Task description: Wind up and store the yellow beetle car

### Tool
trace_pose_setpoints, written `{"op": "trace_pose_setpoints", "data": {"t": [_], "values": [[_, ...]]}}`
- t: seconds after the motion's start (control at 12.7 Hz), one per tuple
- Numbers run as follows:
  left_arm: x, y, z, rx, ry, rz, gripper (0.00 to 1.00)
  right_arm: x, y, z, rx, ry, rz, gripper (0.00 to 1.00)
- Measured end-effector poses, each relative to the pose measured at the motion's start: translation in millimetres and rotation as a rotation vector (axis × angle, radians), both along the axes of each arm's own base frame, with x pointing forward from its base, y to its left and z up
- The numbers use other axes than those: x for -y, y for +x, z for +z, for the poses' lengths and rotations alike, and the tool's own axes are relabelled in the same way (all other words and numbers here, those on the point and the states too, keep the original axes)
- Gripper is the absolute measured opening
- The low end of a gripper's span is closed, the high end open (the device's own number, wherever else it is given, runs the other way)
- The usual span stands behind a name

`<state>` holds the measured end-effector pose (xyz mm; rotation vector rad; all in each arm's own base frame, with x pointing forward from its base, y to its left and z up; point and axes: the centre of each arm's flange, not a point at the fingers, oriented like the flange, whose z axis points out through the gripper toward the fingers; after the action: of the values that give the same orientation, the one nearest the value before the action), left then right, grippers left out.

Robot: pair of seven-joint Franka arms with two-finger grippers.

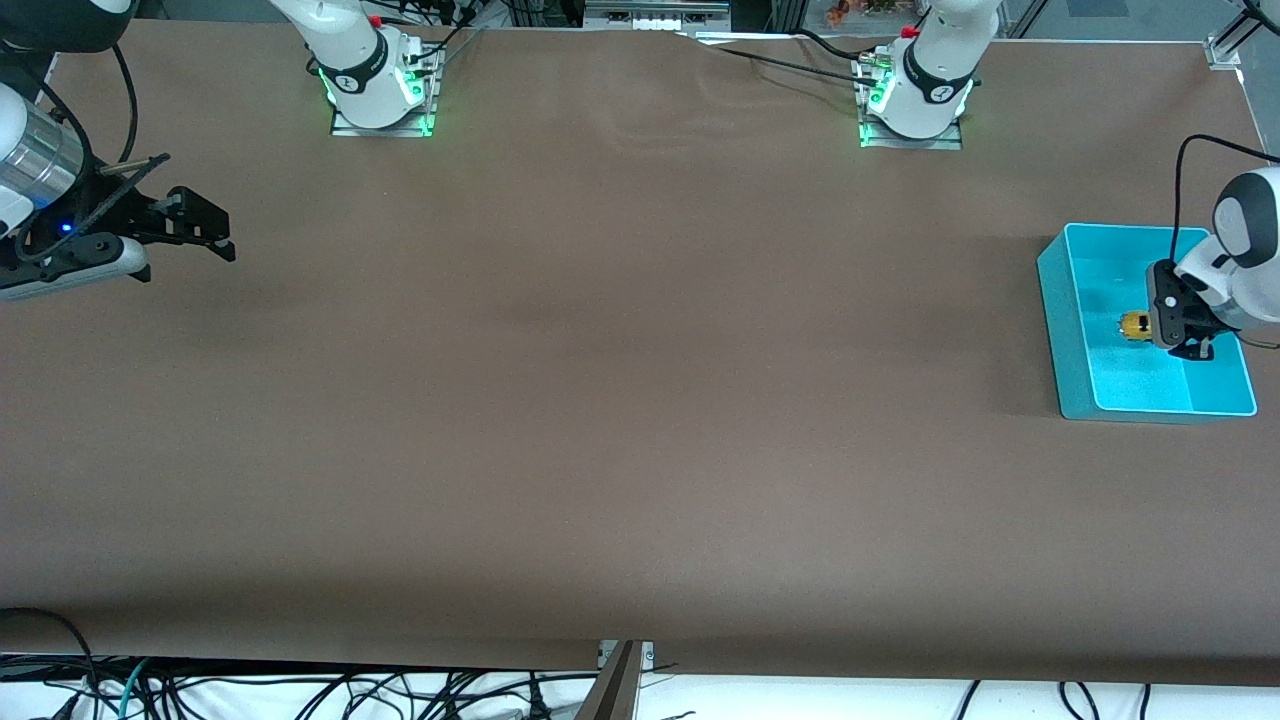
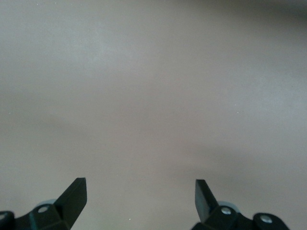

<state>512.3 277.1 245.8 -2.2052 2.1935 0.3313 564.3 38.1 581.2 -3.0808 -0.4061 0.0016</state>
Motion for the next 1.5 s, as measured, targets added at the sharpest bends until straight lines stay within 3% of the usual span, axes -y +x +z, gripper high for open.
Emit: {"op": "trace_pose_setpoints", "data": {"t": [0.31, 0.47, 0.55, 0.94, 1.18, 1.5], "values": [[-17, -17, -57, 0.016, -0.053, 0.021, 0.45, 0, 0, 0, 0.000, 0.000, 0.000, 1.00], [-19, -17, -62, 0.021, -0.057, 0.021, 0.45, 0, 0, 0, 0.000, 0.000, 0.000, 1.00], [-18, -16, -61, 0.022, -0.058, 0.015, 0.51, 0, 0, 0, 0.000, 0.000, 0.000, 1.00], [-13, -7, -49, 0.034, -0.058, -0.016, 1.00, 0, 0, 0, 0.001, 0.000, 0.000, 1.00], [-1, 1, -17, 0.008, -0.062, -0.011, 1.00, 0, 0, 0, 0.001, 0.000, 0.000, 1.00], [49, 28, 74, -0.043, -0.019, 0.029, 1.00, 0, 0, 0, 0.001, 0.000, 0.000, 1.00]]}}
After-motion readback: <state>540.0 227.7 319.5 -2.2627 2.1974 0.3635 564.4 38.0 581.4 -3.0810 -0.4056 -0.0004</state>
